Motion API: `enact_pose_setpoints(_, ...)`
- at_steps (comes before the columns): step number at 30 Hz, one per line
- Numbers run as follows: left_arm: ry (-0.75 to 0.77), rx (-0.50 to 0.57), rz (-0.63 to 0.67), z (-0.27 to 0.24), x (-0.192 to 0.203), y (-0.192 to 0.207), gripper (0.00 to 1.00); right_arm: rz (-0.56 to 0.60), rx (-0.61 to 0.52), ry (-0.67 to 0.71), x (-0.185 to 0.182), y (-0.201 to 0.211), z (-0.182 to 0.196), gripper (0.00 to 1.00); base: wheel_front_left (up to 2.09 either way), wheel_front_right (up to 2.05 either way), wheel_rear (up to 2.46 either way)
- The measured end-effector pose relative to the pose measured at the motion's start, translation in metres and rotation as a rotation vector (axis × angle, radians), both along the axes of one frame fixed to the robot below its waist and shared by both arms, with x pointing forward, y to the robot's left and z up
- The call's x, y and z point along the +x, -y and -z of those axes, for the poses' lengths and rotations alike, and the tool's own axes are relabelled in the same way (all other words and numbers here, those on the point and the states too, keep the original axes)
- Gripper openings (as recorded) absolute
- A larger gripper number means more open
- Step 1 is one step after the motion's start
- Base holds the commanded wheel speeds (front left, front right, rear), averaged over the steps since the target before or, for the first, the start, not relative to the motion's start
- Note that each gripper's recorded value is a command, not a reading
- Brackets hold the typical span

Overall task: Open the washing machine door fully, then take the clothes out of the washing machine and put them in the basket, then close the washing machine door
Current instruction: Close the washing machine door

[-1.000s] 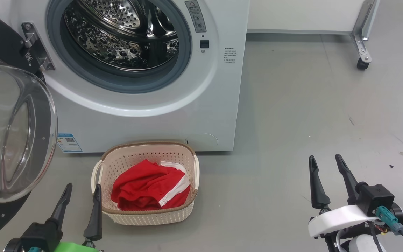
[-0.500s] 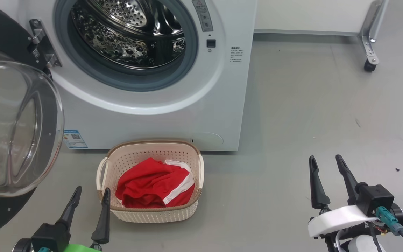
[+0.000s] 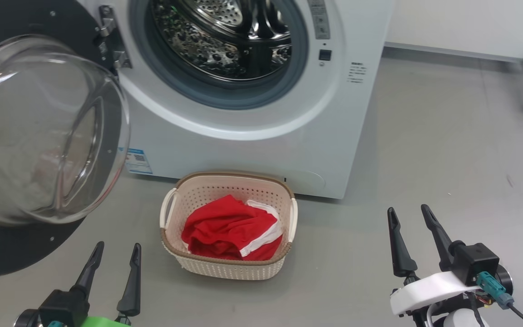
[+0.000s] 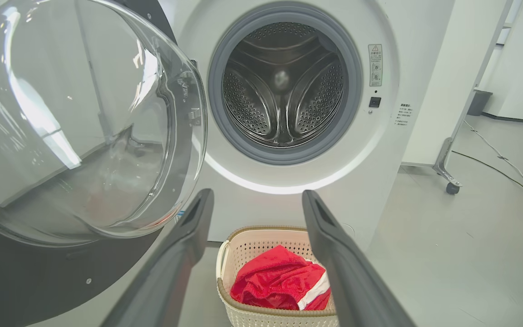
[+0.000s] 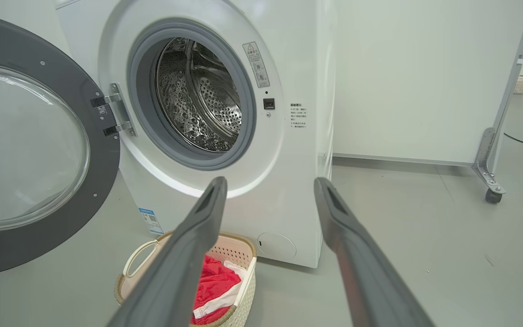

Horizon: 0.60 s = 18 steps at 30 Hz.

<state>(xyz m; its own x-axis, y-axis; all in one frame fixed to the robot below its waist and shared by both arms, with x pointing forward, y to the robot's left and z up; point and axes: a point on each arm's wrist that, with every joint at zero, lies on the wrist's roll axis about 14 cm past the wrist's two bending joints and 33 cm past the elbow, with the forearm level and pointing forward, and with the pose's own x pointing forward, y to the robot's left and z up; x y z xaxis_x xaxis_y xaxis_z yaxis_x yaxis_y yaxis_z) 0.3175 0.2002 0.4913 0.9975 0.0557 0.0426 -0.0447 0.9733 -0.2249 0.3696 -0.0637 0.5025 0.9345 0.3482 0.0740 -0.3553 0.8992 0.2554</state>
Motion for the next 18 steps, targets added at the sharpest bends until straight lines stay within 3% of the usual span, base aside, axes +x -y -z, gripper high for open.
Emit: enact_pose_setpoints(18, 0.042, 0.025, -0.273, -0.014, -0.06, -0.069, 1.0, -0.286, 0.047, 0.014, -0.008, -0.092, -0.012, 1.0, 0.0, 0.0, 0.0)
